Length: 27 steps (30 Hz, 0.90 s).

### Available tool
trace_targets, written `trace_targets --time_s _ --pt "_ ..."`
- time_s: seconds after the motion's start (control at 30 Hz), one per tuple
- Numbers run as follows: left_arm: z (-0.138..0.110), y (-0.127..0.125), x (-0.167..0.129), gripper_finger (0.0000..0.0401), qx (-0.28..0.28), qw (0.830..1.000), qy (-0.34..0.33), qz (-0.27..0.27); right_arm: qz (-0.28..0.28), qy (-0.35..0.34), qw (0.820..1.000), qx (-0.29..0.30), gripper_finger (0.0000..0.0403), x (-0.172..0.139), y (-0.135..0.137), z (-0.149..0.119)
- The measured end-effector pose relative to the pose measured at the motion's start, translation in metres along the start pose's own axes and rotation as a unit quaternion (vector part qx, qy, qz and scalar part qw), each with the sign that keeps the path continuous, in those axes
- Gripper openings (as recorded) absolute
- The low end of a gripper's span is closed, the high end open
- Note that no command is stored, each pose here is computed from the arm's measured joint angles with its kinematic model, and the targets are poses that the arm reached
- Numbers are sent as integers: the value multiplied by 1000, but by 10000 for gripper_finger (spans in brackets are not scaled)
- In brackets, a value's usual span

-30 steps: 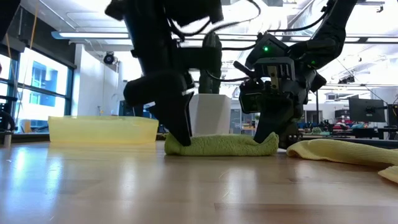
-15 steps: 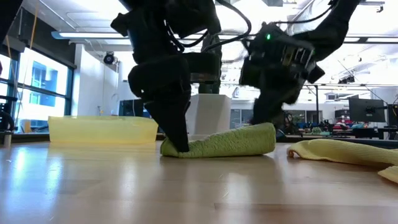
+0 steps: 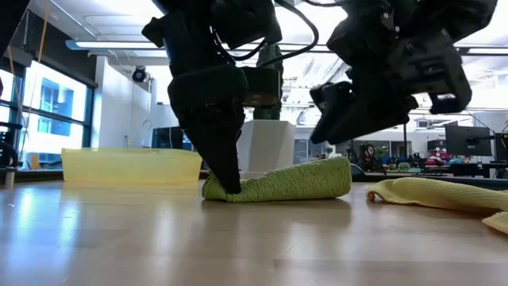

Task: Roll microfiber towels into tight, uniform cylinder then place into a basket
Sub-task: Roll the green microfiber towel

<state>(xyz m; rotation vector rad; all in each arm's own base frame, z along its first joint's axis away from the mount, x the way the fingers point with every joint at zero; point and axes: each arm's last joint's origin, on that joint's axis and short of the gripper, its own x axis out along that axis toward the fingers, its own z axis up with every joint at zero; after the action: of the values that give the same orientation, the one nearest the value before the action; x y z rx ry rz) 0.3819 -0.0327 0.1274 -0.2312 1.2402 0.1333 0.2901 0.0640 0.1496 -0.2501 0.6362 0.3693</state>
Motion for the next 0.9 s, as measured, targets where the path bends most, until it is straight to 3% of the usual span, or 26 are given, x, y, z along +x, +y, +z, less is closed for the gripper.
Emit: trace_targets --time_s 0.4,0.9 --pt "0 0 0 110 -6 1000 -2 -1 -15 49 998 25 204 1 7 -8" --pt "0 0 0 110 -4 1000 -3 -1 -31 69 997 24 193 4 -6 -15"
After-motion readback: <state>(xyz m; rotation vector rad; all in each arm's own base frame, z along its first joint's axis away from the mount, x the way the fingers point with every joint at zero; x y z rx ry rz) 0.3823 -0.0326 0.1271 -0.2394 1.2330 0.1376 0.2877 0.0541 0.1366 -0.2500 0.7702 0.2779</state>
